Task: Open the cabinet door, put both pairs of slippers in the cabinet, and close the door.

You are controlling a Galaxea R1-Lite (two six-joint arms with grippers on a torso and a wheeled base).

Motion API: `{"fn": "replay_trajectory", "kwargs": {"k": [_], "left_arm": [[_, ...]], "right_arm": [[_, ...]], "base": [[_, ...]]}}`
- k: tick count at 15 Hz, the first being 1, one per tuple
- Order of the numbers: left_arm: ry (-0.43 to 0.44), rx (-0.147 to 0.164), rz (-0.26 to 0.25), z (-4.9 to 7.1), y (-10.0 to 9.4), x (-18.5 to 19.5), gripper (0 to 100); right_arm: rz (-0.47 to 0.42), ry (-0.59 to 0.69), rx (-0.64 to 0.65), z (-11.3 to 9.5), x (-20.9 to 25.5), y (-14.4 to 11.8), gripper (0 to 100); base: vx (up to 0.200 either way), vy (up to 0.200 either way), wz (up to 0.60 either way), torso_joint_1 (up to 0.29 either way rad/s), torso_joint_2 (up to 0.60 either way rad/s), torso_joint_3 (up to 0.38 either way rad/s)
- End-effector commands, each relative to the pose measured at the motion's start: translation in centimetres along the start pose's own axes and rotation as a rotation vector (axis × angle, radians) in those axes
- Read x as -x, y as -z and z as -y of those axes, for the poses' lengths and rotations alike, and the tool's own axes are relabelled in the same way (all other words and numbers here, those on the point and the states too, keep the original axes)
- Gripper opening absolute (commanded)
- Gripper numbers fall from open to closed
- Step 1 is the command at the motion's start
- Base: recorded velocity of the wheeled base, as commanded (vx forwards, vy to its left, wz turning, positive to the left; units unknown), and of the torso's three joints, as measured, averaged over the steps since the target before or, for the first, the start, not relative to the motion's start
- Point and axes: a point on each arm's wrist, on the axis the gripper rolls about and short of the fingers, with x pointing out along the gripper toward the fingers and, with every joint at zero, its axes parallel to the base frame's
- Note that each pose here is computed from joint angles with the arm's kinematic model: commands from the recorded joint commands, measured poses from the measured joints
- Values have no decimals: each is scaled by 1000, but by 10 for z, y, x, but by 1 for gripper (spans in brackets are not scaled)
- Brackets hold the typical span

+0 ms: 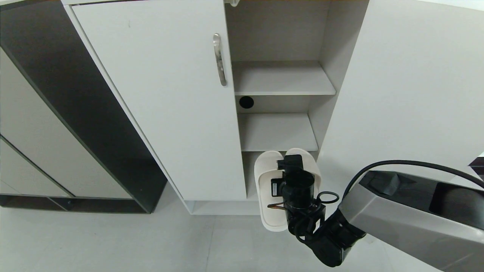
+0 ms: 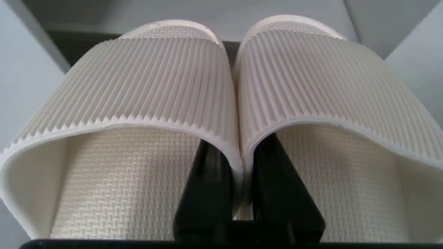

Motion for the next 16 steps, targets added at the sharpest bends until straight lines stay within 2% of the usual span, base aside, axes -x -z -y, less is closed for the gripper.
{"fn": "replay_trajectory", "kwargs": {"k": [1,4,16], "left_arm": [[-1,-1,-2,0,0,0,0],[-1,1,-2,0,0,0,0],[-1,-1,-2,0,0,0,0]], "right_arm": [[-8,6,4,2,-2,5,0],[-9,4,5,2,-2,5,0],[1,3,3,2,-3,0,0]], "base": [[0,0,0,0,0,0],[0,0,0,0,0,0],[200,0,0,0,2,1]]}}
